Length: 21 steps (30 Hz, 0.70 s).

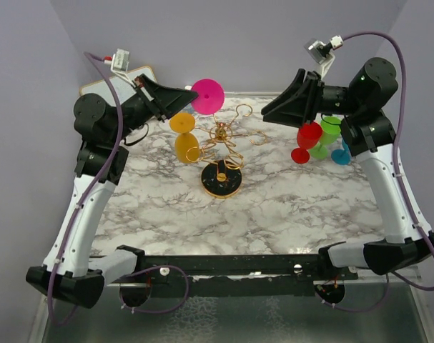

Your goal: Take the wine glass off the wine glass rack

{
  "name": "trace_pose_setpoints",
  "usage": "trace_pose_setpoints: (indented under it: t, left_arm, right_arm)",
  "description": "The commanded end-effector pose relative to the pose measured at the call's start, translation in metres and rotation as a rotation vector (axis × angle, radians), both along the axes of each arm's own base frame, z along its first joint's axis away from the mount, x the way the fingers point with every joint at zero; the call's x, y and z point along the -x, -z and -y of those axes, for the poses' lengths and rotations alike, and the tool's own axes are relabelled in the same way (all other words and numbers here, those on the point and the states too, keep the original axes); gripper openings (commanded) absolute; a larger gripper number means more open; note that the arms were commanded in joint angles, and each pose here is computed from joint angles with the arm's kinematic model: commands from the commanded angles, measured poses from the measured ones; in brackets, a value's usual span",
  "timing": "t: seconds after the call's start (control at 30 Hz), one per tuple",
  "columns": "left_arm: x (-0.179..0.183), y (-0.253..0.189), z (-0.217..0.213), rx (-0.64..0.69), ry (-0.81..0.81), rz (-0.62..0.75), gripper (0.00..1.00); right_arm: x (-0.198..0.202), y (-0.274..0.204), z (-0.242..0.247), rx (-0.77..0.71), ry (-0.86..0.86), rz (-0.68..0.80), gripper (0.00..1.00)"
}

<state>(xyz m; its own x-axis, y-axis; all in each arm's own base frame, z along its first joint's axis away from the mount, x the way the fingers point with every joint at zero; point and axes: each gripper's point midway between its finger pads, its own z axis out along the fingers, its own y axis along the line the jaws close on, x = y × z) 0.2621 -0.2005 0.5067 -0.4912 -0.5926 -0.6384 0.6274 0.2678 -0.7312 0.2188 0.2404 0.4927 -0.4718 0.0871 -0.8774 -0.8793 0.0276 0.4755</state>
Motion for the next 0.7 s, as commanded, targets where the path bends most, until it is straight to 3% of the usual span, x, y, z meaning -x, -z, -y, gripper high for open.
trace_pose_setpoints:
  t: [0.0,0.23,0.5,0.67]
  left_arm:
    - [0.023,-0.051,0.028,-0.004,0.171,0.246,0.00]
    - [0.026,-0.063,0.079,-0.036,0.283,0.311,0.00]
    - [0.027,-0.057,0.099,-0.055,0.296,0.306,0.00]
    - [0.026,-0.054,0.097,-0.078,0.272,0.303,0.00]
  right_arm:
    - [-0.024,-0.021,-0.008,-0.034,0.045,0.073,0.42]
    - [-0.042,-0.037,-0.013,-0.029,0.116,0.115,0.42]
    - [-0.036,-0.041,-0.008,-0.027,0.165,0.128,0.39]
    - [-0.046,-0.040,0.005,0.006,0.326,0.142,0.35]
